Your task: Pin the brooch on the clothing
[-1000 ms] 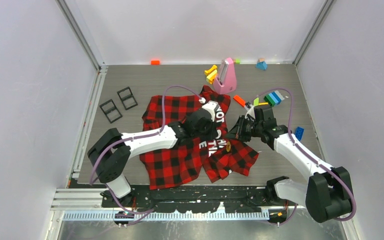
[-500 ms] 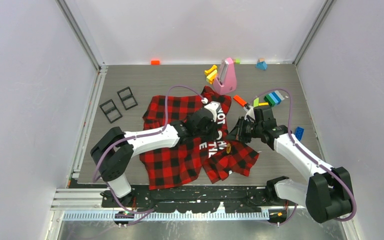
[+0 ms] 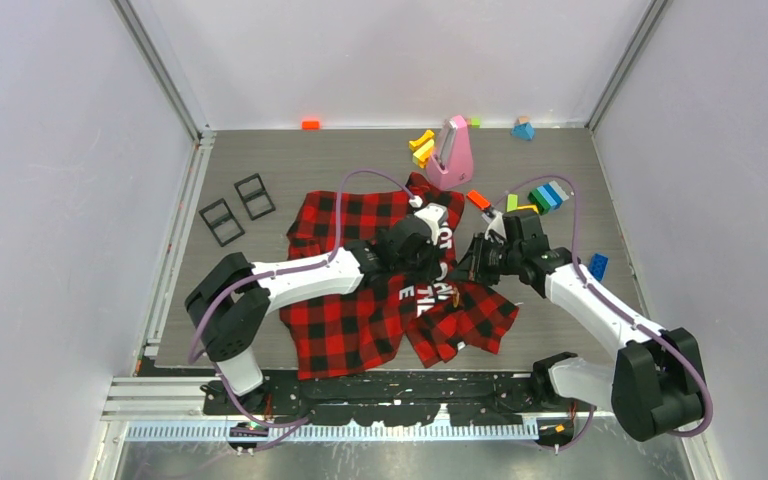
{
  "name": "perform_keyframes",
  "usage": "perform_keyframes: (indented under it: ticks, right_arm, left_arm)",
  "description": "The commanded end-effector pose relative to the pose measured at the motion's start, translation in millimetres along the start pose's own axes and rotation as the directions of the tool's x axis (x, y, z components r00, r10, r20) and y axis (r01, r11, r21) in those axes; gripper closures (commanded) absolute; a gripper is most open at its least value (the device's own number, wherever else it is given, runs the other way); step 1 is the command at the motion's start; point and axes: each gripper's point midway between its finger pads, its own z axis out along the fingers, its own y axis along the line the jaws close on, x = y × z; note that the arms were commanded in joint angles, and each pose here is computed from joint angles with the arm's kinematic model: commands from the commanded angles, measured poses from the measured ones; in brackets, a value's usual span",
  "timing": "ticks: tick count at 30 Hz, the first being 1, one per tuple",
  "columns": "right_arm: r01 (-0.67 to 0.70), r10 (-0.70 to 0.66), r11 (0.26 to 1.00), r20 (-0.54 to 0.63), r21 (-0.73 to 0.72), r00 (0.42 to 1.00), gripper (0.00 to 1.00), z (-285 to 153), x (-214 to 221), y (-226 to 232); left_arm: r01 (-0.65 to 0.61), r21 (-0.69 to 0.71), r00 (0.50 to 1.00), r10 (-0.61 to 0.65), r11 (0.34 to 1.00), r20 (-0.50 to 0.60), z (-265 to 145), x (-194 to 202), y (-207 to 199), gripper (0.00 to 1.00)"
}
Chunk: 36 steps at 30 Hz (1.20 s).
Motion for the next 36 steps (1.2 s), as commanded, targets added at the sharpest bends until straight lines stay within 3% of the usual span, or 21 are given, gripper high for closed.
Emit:
perform_keyframes:
  ticks: [1,15,17,21,23,28,36]
  right_arm:
    - [0.035,-0.035,0.999,0.0,-0.036,0.999,0.99,1.6,-6.6,12.1]
    - [0.036,-0.037,0.999,-0.016,-0.039,0.999,0.98,7.1,0.8,10.2]
    - [0.041,-0.041,0.998,-0.01,-0.041,0.999,0.91,4.2,0.1,12.2]
    - [0.071,-0.071,0.997,0.036,-0.019,0.997,0.55,-11.0,-6.7,18.4]
    - [0.091,-0.092,0.996,0.069,0.008,0.993,0.46,-18.7,-14.1,19.9]
    - [0.158,-0.161,0.987,0.104,0.035,0.982,0.42,-30.0,-32.6,29.2]
    - [0.149,-0.146,0.988,0.096,-0.025,0.985,0.46,-23.6,-23.5,31.0]
  left_arm:
    - [-0.008,0.084,0.999,0.005,0.996,0.035,-3.9,-14.4,-21.5,1.0]
    - [0.153,0.232,0.981,-0.175,0.961,0.08,-15.2,-29.6,-37.6,1.0]
    - [0.174,0.235,0.977,-0.198,0.956,0.08,-15.7,-30.5,-32.3,1.0]
    - [0.227,0.263,0.963,-0.255,0.938,0.081,-17.8,-33.2,-20.8,1.0]
    - [0.223,0.291,0.964,-0.254,0.931,0.076,-21.3,-33.6,-19.9,1.0]
    - [0.216,0.337,0.964,-0.256,0.917,0.079,-27.9,-39.4,-13.9,1.0]
    - [0.22,0.367,0.961,-0.266,0.904,0.081,-30.1,-43.0,-17.4,1.0]
